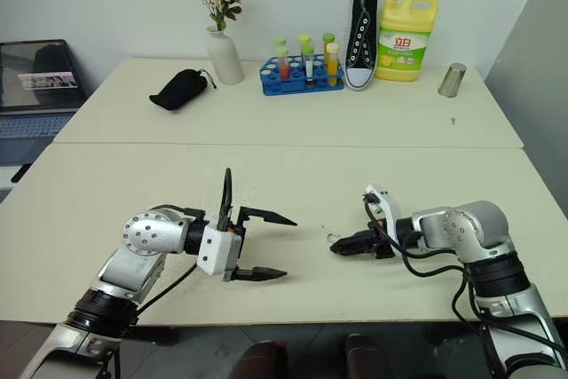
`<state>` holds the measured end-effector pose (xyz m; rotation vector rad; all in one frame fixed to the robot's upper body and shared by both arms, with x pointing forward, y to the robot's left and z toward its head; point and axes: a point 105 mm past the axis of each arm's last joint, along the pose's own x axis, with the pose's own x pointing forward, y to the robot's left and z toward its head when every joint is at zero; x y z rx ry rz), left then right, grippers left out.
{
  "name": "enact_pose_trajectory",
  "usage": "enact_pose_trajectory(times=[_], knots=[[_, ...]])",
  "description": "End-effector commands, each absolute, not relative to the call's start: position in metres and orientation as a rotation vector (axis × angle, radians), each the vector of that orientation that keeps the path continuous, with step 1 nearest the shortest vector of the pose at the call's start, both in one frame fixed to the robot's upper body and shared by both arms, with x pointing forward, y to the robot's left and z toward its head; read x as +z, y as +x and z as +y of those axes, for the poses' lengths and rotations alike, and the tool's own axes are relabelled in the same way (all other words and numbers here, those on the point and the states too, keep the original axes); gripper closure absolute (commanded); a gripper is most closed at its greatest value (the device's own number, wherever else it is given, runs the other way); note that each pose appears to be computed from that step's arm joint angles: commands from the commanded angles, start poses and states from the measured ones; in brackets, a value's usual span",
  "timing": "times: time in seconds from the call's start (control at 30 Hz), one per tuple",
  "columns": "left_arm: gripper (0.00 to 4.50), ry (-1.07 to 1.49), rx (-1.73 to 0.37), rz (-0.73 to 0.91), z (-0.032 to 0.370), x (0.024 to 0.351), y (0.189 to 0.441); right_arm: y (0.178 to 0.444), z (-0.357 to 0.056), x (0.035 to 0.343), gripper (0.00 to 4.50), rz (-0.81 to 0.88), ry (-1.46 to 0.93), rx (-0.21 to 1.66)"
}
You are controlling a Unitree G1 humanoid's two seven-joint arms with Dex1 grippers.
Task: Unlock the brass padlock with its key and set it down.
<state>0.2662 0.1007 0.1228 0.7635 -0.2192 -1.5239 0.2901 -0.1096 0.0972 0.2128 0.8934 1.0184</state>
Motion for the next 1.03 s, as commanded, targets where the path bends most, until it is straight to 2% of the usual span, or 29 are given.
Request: enact_pose_trajectory(times=[0.03,0.13,0.27,0.37,0.47,0.6,0.77,1.03], knots=[[0.0,0.705,-1.543,-0.232,0.093,0.135,0.261,0.292,-0.133,0.101,0.03,0.869,0.162,0.944],[0.0,0.689,-1.566,-0.189,0.093,0.134,0.262,0.279,-0.147,0.107,0.03,0.828,0.09,0.954],[0.0,0.618,-1.563,-0.138,0.091,0.134,0.265,0.254,-0.153,0.109,0.03,0.672,-0.334,1.082],[0.0,0.601,-1.526,-0.067,0.093,0.129,0.271,0.249,-0.15,0.116,0.03,0.534,-0.478,1.096],[0.0,0.586,-1.436,-0.031,0.096,0.131,0.283,0.249,-0.147,0.134,0.03,0.382,-0.47,1.04],[0.0,0.603,-1.391,-0.002,0.102,0.132,0.291,0.243,-0.151,0.147,0.03,0.287,-0.428,0.987],[0.0,0.592,-1.47,0.015,0.105,0.133,0.284,0.239,-0.156,0.15,0.03,0.259,-0.394,0.933],[0.0,0.594,-1.594,0.062,0.11,0.126,0.267,0.232,-0.16,0.143,0.03,0.296,-0.399,0.956]])
